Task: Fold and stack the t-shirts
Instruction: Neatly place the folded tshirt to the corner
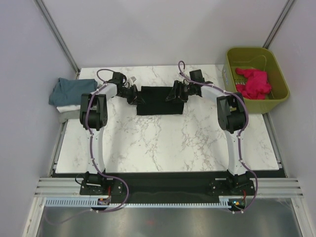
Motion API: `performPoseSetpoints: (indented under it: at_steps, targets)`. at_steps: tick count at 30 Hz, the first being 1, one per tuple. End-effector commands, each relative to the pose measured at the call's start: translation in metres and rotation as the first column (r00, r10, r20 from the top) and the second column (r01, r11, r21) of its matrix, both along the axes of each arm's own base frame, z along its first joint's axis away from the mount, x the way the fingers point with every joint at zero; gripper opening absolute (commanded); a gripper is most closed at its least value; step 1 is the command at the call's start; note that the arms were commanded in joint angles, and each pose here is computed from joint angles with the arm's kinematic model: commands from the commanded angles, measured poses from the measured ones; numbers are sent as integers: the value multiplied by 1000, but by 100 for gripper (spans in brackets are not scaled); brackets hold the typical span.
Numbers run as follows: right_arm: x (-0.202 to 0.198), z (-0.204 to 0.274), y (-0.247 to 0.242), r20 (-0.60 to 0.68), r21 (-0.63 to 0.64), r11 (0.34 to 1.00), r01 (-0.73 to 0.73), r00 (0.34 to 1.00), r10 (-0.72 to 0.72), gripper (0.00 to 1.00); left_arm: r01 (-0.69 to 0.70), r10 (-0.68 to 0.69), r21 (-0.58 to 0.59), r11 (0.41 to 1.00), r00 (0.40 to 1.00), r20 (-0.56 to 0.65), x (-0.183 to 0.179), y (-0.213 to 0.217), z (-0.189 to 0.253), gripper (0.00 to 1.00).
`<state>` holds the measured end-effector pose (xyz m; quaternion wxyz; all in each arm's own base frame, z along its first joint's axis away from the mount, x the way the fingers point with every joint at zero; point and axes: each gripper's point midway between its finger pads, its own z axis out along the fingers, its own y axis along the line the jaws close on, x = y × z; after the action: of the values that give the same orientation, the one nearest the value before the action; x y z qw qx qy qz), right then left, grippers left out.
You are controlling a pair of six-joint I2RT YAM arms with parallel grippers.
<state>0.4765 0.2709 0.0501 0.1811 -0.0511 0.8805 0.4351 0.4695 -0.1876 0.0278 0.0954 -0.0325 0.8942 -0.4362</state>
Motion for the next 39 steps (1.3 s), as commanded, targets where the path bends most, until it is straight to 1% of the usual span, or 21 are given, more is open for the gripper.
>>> performPoseSetpoints:
  at_steps: [1, 2, 4, 5, 7, 8, 9, 11, 12, 13, 16, 19, 21, 23, 24, 26, 27, 29, 32, 36, 39]
  targets:
    - [5, 27, -2, 97, -16, 1000, -10, 995, 12, 68, -43, 36, 71, 997, 994, 101, 17, 24, 21, 2]
    - [8, 36, -3, 124, -17, 1000, -12, 992, 14, 68, -51, 42, 77, 996, 992, 118, 20, 28, 28, 2]
    - [15, 56, -5, 179, -22, 1000, -20, 984, 24, 70, -47, 28, 88, 995, 978, 209, 28, 40, 58, 2]
    - [19, 72, -9, 241, -37, 999, -35, 970, 43, 70, -49, 23, 115, 992, 975, 220, 26, 47, 68, 2]
    - [28, 90, -22, 295, -70, 997, -7, 955, 27, 71, -35, -19, 165, 986, 949, 314, 33, 60, 96, 2]
    - [32, 105, -30, 342, -88, 996, 6, 939, 25, 72, -18, -37, 185, 983, 956, 290, 23, 65, 106, 2]
    - [34, 110, -37, 356, -103, 994, 24, 934, 14, 76, 1, -74, 206, 978, 934, 350, 27, 69, 123, 2]
    - [44, 118, -57, 413, -168, 983, 78, 911, -2, 89, 18, -105, 238, 971, 928, 357, 14, 74, 143, 2]
    - [40, 114, -62, 405, -206, 976, 76, 914, 14, 97, 14, -120, 262, 965, 910, 396, 16, 88, 153, 2]
    - [41, 114, -66, 413, -225, 972, 73, 910, 27, 98, 9, -123, 272, 962, 905, 407, 14, 95, 159, 2]
    - [38, 97, -74, 379, -269, 960, 79, 925, 30, 98, -22, -135, 329, 944, 884, 447, 8, 111, 177, 2]
    - [41, 85, -80, 363, -304, 946, 114, 932, 4, 98, -63, -160, 411, 909, 860, 485, 4, 130, 195, 2]
    - [43, 83, -80, 364, -314, 942, 120, 932, 2, 98, -96, -190, 476, 874, 835, 517, 5, 144, 208, 2]
    - [43, 79, -80, 355, -314, 942, 118, 935, 1, 98, -126, -191, 523, 843, 838, 511, 3, 162, 214, 2]
    - [43, 79, -79, 354, -309, 944, 119, 935, -2, 98, -140, -204, 537, 832, 824, 529, 5, 167, 223, 2]
    - [40, 75, -76, 338, -299, 948, 106, 941, 1, 98, -152, -190, 552, 820, 837, 513, 3, 183, 226, 2]
    - [40, 73, -76, 332, -298, 949, 103, 943, 1, 98, -179, -187, 555, 812, 822, 538, 6, 190, 239, 2]
    - [39, 69, -75, 319, -291, 952, 96, 948, 2, 98, -210, -158, 560, 802, 828, 537, 7, 210, 241, 2]
    - [36, 63, -71, 304, -287, 954, 82, 953, 9, 98, -273, -130, 568, 776, 813, 568, 8, 235, 256, 2]
    - [34, 62, -69, 303, -286, 955, 74, 953, 17, 98, -317, -126, 578, 751, 791, 598, 8, 250, 273, 2]
    - [33, 61, -70, 301, -288, 955, 75, 953, 16, 98, -321, -141, 600, 733, 791, 595, 6, 258, 278, 2]
